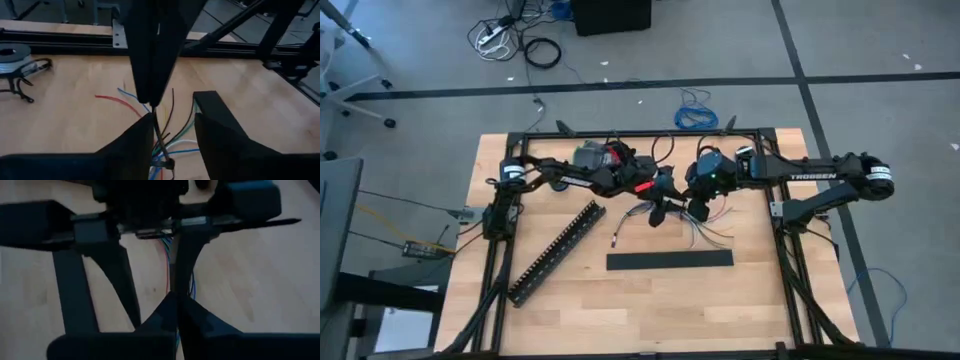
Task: Ziptie cables
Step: Wrap the black zip tie on the cable wires
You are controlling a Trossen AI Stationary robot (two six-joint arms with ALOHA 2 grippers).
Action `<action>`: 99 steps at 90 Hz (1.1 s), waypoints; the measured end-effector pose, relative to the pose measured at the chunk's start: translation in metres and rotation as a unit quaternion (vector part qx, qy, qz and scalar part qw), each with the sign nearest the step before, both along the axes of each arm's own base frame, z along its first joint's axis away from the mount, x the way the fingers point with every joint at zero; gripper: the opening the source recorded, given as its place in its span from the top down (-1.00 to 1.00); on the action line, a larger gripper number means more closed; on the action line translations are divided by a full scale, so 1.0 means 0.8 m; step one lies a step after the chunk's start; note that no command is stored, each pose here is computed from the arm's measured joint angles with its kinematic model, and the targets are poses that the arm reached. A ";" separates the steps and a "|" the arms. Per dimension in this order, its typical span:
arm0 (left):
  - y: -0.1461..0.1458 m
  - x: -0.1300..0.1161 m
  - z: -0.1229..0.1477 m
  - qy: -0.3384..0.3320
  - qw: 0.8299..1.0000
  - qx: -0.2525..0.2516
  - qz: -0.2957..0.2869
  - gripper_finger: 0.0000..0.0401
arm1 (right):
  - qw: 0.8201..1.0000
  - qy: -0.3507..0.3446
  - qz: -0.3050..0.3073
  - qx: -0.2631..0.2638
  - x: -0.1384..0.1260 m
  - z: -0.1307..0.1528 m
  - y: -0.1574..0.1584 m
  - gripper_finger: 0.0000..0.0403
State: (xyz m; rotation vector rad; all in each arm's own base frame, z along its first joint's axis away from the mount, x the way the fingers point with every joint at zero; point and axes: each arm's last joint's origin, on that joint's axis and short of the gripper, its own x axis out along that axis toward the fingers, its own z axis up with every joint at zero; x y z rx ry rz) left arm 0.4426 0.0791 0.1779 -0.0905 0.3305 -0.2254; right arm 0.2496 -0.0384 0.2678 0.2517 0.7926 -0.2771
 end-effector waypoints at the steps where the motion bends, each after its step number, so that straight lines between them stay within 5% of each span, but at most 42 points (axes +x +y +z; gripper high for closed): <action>1: 0.000 0.000 0.000 0.001 1.000 0.000 0.000 0.35 | 1.000 0.000 0.000 0.000 0.000 0.000 0.000 1.00; 83: -0.005 -0.006 -0.022 0.013 0.999 0.010 0.029 0.55 | 1.000 -0.015 0.000 0.011 0.002 0.002 0.000 1.00; 99: -0.006 0.001 -0.052 0.022 0.999 -0.002 0.034 0.55 | 1.000 -0.017 0.000 0.011 0.002 0.003 0.000 1.00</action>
